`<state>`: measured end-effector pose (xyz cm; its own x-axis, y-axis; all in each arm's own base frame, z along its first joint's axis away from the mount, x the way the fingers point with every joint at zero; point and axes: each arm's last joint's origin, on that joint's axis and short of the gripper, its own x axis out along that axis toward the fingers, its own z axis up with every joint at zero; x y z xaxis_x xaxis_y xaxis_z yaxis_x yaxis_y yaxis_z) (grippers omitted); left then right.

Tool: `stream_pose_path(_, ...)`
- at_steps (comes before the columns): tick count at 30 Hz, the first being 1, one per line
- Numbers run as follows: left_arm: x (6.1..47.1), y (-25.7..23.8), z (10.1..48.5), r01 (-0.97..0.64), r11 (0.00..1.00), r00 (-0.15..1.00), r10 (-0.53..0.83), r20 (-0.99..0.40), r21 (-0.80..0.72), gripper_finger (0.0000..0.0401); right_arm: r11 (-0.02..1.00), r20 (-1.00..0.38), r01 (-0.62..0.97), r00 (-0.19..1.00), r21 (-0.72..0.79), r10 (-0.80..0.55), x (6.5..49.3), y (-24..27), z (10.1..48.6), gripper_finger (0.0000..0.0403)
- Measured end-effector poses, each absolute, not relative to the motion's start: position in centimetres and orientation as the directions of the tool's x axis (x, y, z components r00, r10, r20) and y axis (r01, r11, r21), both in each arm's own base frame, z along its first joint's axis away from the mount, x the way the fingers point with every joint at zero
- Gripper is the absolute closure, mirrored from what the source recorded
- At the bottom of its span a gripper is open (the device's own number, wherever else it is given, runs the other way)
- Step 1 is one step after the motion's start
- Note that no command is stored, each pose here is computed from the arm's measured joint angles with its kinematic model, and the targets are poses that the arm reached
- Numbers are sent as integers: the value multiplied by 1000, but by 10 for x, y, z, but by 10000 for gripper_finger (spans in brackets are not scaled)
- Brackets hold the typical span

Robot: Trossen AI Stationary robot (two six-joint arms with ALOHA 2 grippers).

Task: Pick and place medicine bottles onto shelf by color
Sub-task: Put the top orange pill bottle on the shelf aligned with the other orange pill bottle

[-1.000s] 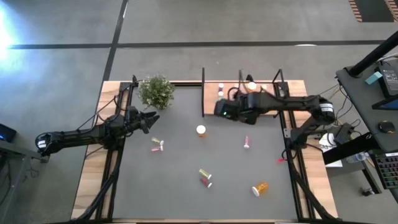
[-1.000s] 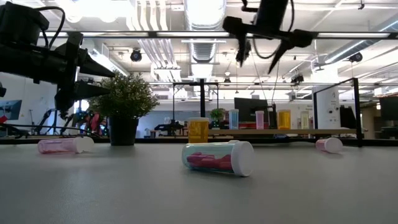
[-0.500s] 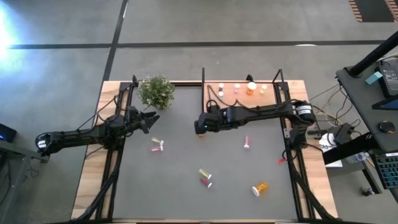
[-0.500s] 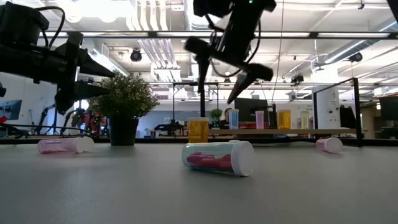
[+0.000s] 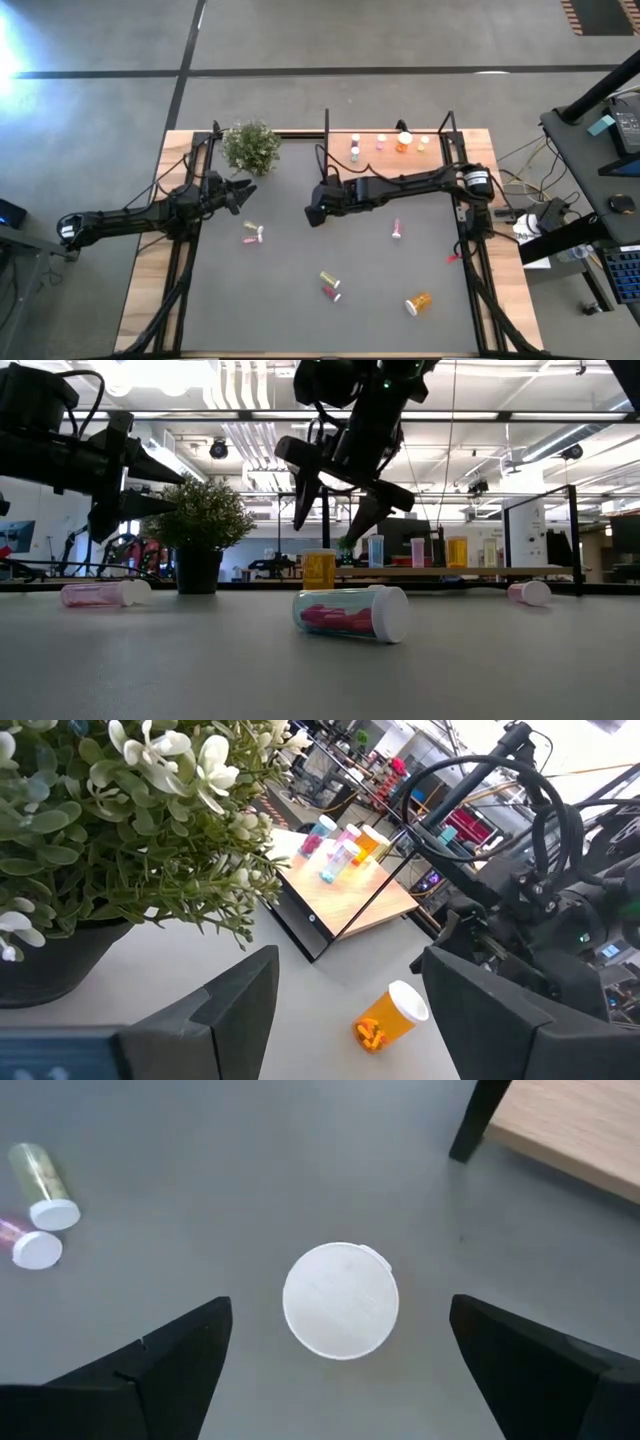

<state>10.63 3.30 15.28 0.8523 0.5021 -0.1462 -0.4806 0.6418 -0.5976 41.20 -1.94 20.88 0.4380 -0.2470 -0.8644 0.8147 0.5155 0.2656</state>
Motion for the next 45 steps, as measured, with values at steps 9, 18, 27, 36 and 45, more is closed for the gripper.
stream_pose_path(9, 106, 33, 153, -481, 642, 852, 502, -146, -598, 170, 536, -864, 805, 438, 255, -247, 414, -20, 206, 37)
stream_pose_path(18, 106, 33, 153, -480, 642, 852, 502, -146, -598, 170, 554, -891, 795, 411, 247, -193, 422, -18, 183, 37)
stream_pose_path(27, 106, 33, 153, -480, 642, 852, 502, -145, -598, 170, 543, -896, 814, 380, 207, -228, 432, -21, 172, 51)
stream_pose_path(36, 106, 33, 153, -480, 642, 853, 502, -145, -598, 170, 518, -894, 836, 358, 179, -268, 437, -23, 174, 129)
stream_pose_path(45, 106, 33, 153, -481, 642, 852, 502, -146, -598, 170, 516, -888, 838, 364, 179, -282, 437, -23, 177, 206)
